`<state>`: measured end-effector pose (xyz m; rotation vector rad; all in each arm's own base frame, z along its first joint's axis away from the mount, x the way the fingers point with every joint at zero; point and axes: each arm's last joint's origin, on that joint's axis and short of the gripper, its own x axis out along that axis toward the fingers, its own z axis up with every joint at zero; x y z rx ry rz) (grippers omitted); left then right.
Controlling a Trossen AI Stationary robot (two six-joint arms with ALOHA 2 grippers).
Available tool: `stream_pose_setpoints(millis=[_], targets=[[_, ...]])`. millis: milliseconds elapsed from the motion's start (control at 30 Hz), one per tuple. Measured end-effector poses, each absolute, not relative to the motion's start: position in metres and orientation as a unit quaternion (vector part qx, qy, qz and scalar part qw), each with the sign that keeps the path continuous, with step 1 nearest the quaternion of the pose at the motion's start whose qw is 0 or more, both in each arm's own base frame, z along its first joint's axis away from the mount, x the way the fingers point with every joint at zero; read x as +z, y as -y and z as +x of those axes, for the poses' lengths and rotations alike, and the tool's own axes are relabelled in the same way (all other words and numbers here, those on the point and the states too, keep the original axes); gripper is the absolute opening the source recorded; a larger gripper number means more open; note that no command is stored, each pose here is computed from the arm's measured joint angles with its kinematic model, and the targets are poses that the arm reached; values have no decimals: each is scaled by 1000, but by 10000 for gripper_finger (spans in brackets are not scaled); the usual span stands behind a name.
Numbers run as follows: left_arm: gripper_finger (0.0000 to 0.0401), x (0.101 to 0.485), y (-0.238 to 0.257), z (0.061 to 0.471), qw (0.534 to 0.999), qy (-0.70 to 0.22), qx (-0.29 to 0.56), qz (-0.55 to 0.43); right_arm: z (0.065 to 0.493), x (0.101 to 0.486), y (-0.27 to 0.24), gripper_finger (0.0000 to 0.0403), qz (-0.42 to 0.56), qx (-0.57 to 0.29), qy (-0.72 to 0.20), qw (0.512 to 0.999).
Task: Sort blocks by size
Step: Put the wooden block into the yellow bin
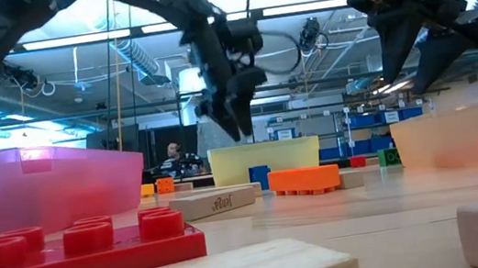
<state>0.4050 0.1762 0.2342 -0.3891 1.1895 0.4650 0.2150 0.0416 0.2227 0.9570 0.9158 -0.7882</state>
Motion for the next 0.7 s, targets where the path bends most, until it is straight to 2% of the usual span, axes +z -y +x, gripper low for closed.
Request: stream_pose_setpoints(millis=[333,700], targets=[[190,292,-117,395,812,-536,193,-127,216,223,-42,229,413,-342,-422,731],[190,289,-33,401,805,-577,119,-74,216,223,-43,228,384,-314,-441,748]])
